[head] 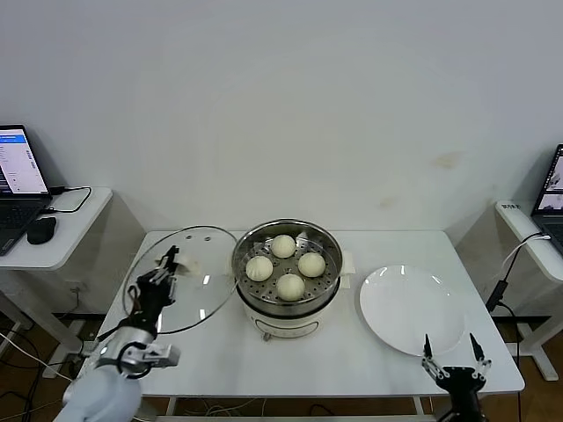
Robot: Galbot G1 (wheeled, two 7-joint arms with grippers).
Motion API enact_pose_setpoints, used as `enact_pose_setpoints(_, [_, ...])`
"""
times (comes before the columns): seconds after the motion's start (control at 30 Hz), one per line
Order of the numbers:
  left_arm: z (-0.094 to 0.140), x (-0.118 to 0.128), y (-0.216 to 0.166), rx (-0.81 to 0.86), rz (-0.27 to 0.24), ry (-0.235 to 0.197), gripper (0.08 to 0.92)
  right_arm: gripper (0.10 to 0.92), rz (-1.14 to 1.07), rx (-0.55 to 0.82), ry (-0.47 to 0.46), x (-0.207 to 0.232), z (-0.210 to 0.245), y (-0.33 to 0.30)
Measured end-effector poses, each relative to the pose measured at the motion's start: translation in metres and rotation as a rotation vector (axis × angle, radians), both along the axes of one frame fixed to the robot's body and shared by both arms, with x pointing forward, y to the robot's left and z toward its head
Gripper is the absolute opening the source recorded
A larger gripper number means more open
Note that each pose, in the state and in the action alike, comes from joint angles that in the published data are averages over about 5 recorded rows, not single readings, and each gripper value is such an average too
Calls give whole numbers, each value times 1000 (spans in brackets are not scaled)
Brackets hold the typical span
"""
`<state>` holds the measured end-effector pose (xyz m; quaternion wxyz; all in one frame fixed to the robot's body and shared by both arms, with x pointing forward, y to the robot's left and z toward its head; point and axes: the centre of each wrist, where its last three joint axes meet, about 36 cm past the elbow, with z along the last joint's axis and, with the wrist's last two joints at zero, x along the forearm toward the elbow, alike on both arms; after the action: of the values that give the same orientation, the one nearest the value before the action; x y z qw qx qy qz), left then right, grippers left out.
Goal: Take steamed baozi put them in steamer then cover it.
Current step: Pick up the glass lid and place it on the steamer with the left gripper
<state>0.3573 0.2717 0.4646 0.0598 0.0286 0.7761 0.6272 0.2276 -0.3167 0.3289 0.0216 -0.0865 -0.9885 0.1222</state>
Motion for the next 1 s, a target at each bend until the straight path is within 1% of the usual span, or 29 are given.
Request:
enact_pose_setpoints(0.17, [6, 19, -29, -9, -6, 8, 126, 822, -4, -15, 9, 6, -2, 6])
enact_pose_setpoints(0.33, [11, 40, -60, 5, 7, -4, 126, 823, -7, -26, 22, 12, -3, 14])
enact_pose_setpoints(0.5, [13, 60, -90, 22, 44, -20, 126, 823, -6, -32, 42, 16, -6, 23])
enact_pose_setpoints(0.73, [11, 79, -130, 43, 106, -9, 126, 823, 9, -41, 65, 17, -11, 35])
enact_pose_setpoints(1.0, [10, 91, -173, 79, 166, -4, 126, 823, 22, -53, 81, 17, -14, 42])
